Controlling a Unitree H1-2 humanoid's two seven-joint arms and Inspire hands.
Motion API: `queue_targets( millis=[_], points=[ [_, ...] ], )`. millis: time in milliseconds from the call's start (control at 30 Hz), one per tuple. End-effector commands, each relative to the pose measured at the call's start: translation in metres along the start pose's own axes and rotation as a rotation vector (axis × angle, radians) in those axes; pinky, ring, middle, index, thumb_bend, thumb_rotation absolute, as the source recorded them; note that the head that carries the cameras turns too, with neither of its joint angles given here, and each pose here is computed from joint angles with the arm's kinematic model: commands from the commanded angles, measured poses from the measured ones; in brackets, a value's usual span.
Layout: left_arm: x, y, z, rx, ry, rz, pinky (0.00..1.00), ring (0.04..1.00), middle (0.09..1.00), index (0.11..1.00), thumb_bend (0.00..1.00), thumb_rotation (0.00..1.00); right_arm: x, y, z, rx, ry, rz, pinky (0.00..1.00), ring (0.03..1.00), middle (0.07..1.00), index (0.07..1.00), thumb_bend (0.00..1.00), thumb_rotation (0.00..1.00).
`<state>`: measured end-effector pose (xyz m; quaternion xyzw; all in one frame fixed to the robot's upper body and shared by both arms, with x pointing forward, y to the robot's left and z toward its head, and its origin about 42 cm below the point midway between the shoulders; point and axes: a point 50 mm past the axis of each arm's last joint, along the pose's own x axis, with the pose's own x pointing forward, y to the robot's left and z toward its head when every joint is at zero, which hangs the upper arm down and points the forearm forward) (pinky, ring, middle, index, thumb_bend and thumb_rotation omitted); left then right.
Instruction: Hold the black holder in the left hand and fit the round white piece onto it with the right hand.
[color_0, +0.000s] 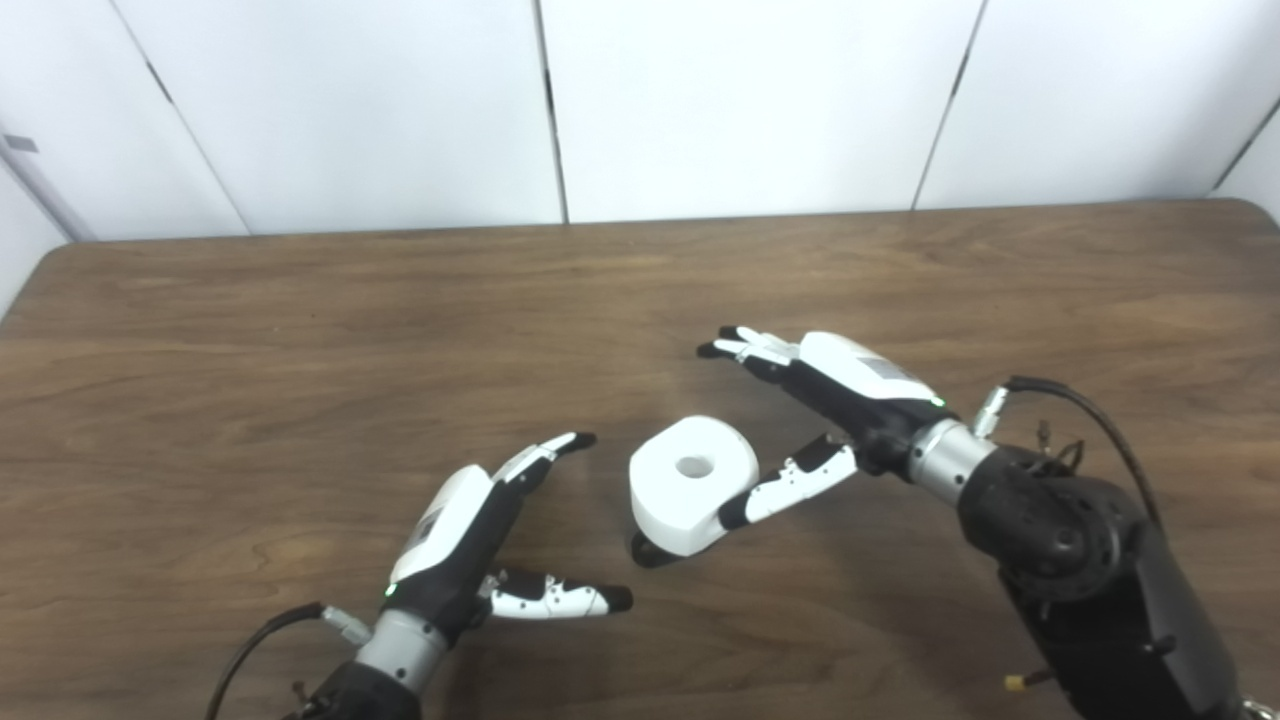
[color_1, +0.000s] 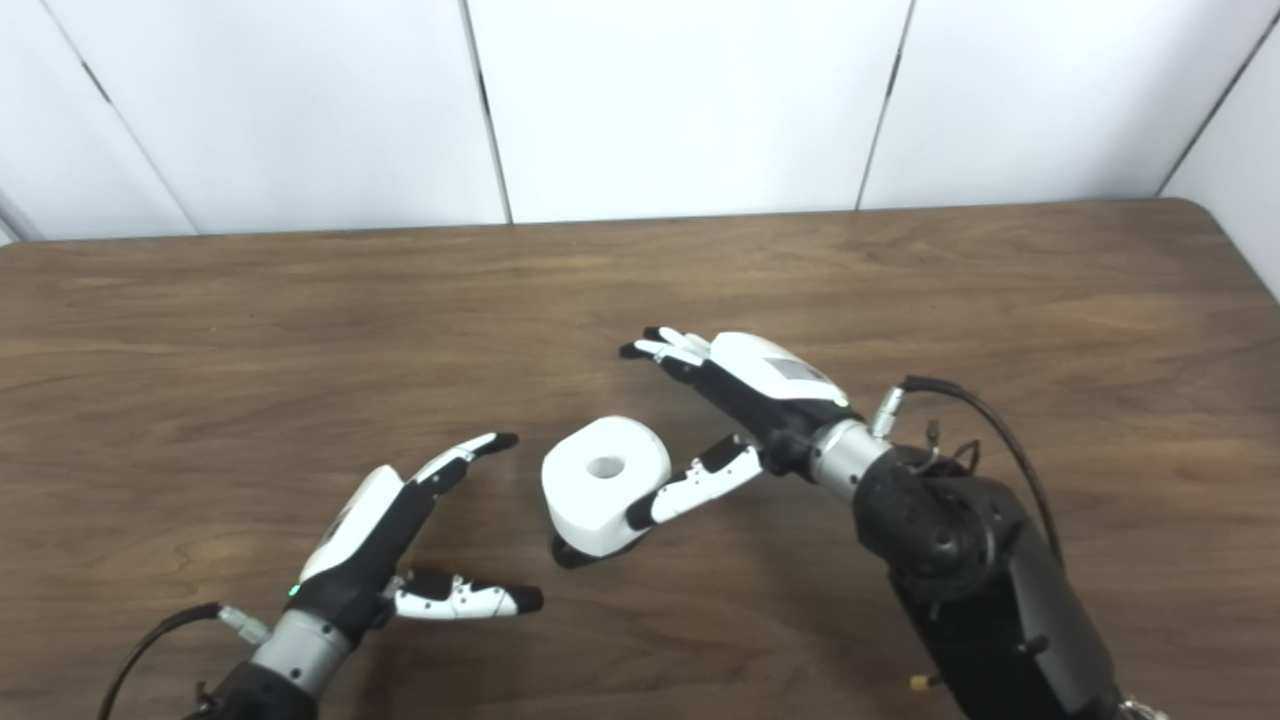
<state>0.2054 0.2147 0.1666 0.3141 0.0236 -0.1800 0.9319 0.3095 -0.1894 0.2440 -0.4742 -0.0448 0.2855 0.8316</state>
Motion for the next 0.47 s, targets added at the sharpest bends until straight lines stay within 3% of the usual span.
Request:
queue_targets(
  millis=[0, 233, 433],
  points=[
    [-0.008, 0.012, 0.001, -0.002, 0.023, -0.004, 0.9, 0.947, 0.932, 0.915, 0.99, 0.2, 0.002, -0.023, 0.005, -0.024, -0.031, -0.032, 0.98, 1.0, 1.0, 0.962, 1.0, 0.52],
    [-0.015, 0.031, 0.002, -0.013, 0.027, 0.045, 0.87, 0.925, 0.92, 0.895, 0.97, 0.2, 0.004, -0.039, 0.001, -0.026, -0.031, 0.01, 0.94, 1.0, 1.0, 0.97, 1.0, 0.53],
    [-0.022, 0.041, -0.002, -0.051, 0.034, 0.096, 0.93, 0.951, 0.918, 0.895, 0.95, 0.16, 0.004, -0.054, -0.002, -0.034, -0.034, 0.03, 0.91, 1.0, 1.0, 0.98, 1.0, 0.55]
  ],
)
